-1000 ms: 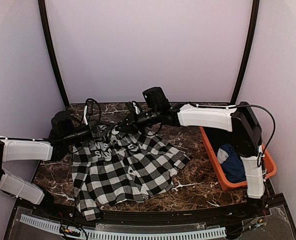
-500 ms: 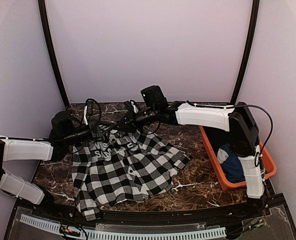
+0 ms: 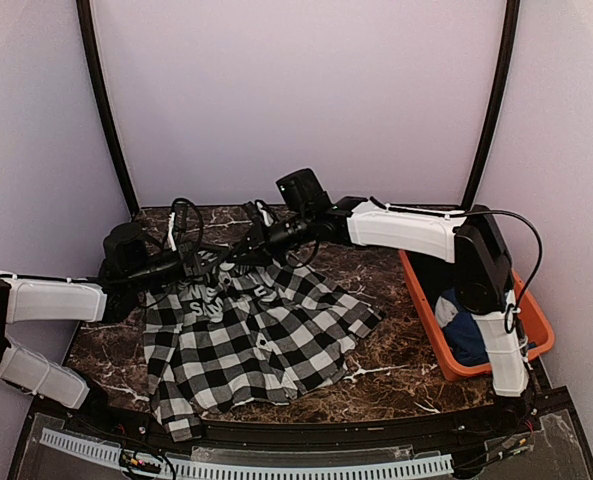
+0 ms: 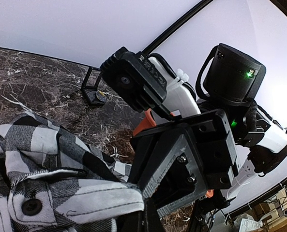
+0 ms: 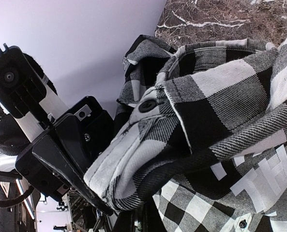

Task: Pin the brooch onto the clothing
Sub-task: Cross the brooch on the flattened clothing.

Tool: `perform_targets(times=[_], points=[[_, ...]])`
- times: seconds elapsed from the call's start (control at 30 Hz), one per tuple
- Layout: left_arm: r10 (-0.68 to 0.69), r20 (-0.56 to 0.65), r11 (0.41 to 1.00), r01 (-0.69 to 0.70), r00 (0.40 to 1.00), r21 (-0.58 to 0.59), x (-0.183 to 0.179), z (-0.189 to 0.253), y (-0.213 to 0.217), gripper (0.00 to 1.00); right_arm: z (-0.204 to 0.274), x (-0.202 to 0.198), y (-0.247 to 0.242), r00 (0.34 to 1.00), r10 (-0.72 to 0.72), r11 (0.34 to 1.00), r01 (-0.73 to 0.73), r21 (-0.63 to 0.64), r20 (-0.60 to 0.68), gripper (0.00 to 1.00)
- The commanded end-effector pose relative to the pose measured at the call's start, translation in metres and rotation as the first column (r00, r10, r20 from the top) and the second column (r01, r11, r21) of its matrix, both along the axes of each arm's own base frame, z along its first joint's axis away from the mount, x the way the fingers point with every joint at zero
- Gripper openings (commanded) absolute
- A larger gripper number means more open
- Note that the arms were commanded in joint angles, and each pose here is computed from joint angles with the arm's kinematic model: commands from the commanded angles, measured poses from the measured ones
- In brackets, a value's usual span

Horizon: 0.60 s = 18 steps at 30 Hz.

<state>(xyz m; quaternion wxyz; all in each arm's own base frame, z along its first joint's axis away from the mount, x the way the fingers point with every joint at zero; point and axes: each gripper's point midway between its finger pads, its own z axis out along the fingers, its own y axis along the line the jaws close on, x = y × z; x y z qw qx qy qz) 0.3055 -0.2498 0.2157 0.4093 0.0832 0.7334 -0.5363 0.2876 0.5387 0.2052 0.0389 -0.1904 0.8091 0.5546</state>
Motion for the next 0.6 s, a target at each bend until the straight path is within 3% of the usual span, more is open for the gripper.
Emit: perform_targets(times=[0.0, 0.57], points=[[-0.026, 0.006, 1.0, 0.026, 1.0, -0.008, -0.005, 0.0, -0.003, 0.01, 0.019, -0.027, 0.017, 0.989, 0.124, 0.99, -0.129, 0.065, 0.075, 0.0], [-0.035, -0.006, 0.999, 0.035, 0.999, -0.012, -0.004, -0.003, -0.005, 0.01, 0.049, -0.067, 0.017, 0.948, 0.28, 0.943, -0.301, 0.141, 0.149, 0.0]])
